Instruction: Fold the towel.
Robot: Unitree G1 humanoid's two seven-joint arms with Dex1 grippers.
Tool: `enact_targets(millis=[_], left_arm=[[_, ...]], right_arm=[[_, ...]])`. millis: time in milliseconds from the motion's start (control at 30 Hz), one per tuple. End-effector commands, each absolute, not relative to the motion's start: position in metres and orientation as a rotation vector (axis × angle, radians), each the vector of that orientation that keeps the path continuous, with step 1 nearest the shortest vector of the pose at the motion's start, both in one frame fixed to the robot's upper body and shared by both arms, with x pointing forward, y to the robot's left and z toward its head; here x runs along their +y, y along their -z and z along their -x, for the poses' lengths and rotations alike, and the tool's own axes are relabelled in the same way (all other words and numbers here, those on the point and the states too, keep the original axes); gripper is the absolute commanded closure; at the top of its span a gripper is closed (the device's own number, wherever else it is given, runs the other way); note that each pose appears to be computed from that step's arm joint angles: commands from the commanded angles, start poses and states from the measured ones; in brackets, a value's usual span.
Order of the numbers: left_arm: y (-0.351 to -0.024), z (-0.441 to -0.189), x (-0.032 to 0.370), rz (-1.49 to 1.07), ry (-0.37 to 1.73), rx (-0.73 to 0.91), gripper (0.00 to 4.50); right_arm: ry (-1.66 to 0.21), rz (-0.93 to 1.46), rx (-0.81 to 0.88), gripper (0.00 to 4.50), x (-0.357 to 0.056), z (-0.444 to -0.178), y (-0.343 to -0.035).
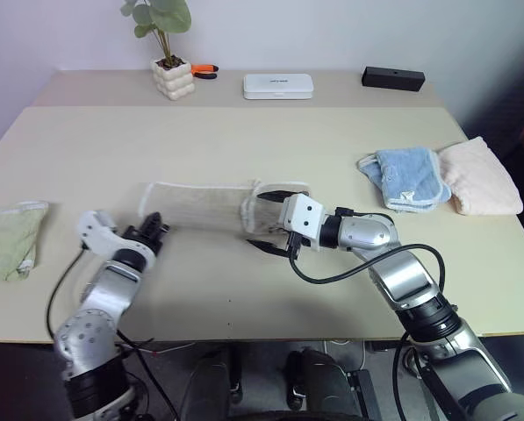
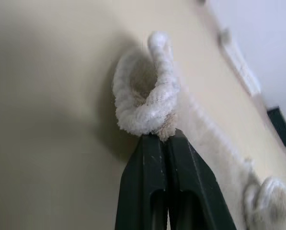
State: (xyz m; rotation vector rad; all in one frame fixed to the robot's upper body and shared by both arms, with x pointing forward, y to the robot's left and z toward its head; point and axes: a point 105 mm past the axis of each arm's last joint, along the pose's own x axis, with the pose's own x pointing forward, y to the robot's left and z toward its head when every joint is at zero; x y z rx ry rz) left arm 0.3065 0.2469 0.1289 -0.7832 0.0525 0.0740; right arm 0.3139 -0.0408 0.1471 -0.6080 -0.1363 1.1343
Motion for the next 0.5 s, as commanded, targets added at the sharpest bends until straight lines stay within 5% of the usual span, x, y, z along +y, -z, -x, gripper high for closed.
enact_targets(millis=[33,167,233,500], left_arm=[[-0.185,-0.292,0.28,0.571,-0.049,-0.15,4.47],[-0.205,-0.29,0.262,0.315,0.114,-0.139,4.47],[-0.207,-0.29,0.222,0.133,0.31,-0.093,4.47],[-0.162,-0.281,0.137,-0.159,0.77,0.078,4.47]], right_arm=[[-1.117,0.615,-0.186,0.0,-0.046,-0.313,-0.162],[-1.112,0.625,-0.172,0.0,-0.049,-0.315,-0.158],[-1.108,0.634,-0.162,0.0,-0.048,-0.317,-0.155],[-1.09,0.654,-0.14,0.0,-0.052,-0.32,-0.147]])
